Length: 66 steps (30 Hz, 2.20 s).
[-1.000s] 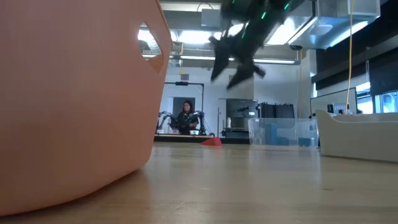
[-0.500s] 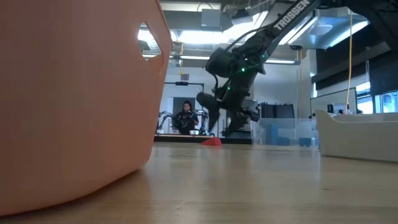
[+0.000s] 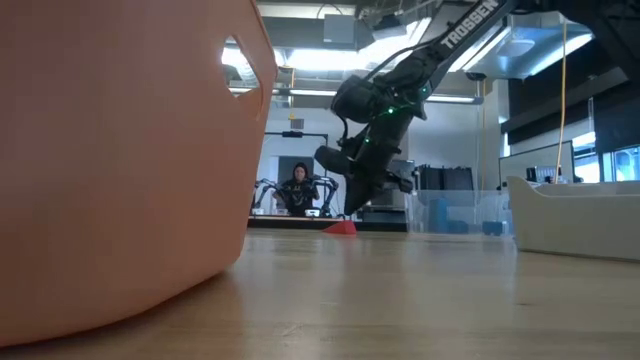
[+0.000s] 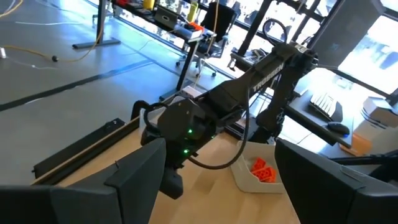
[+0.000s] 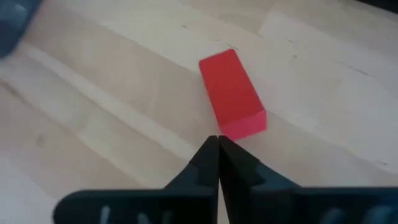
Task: Sort & place blocks by color
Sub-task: Put the red block into the black bin
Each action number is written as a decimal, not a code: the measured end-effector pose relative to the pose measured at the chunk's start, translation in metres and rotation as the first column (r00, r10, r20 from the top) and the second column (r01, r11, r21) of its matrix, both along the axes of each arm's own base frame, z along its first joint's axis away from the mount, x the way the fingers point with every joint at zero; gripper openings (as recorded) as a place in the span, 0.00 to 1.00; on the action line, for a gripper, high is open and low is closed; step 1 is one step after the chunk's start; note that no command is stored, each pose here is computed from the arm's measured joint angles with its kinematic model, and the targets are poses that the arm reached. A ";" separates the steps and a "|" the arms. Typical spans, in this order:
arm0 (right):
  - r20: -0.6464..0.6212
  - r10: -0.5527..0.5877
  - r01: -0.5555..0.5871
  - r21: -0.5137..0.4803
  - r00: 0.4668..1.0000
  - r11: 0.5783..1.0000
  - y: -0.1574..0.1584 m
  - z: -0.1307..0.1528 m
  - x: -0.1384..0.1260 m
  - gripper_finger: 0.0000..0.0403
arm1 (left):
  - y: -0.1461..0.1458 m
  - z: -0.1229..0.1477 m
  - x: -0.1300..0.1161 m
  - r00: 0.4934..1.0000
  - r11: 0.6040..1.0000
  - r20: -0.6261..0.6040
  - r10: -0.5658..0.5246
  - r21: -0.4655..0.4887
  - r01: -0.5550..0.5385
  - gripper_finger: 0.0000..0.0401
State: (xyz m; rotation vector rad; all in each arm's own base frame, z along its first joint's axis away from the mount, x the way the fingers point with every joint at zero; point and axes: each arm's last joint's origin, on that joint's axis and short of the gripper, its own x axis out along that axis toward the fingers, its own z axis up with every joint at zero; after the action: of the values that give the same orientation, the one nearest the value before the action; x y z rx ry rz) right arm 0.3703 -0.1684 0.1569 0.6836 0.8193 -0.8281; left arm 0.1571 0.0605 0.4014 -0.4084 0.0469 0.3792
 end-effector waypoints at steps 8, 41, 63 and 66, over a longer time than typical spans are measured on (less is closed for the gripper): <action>0.046 0.000 -0.001 0.026 0.999 1.000 -0.012 -0.007 0.001 0.01 | 0.000 -0.002 0.000 1.000 1.000 -0.016 0.002 -0.007 -0.002 0.73; -0.163 0.394 -0.339 0.288 0.904 0.896 0.038 0.002 -0.020 0.00 | 0.003 -0.008 0.005 0.997 1.000 -0.070 0.025 -0.014 -0.026 0.73; -0.027 0.530 -0.509 0.240 0.847 0.826 0.134 0.056 -0.013 0.00 | 0.005 -0.012 0.010 0.995 0.999 -0.100 0.023 -0.023 -0.026 0.73; -0.016 0.463 -0.450 0.208 0.886 0.868 0.130 0.071 -0.020 0.00 | 0.005 -0.012 0.010 0.995 0.999 -0.100 0.023 -0.023 -0.026 0.73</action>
State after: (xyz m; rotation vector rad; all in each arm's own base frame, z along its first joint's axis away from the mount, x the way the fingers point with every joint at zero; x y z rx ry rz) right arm 0.3507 -0.0381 0.2277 0.6032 1.0830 -0.3399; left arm 0.1668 0.0652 0.3891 -0.4137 0.1438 0.4233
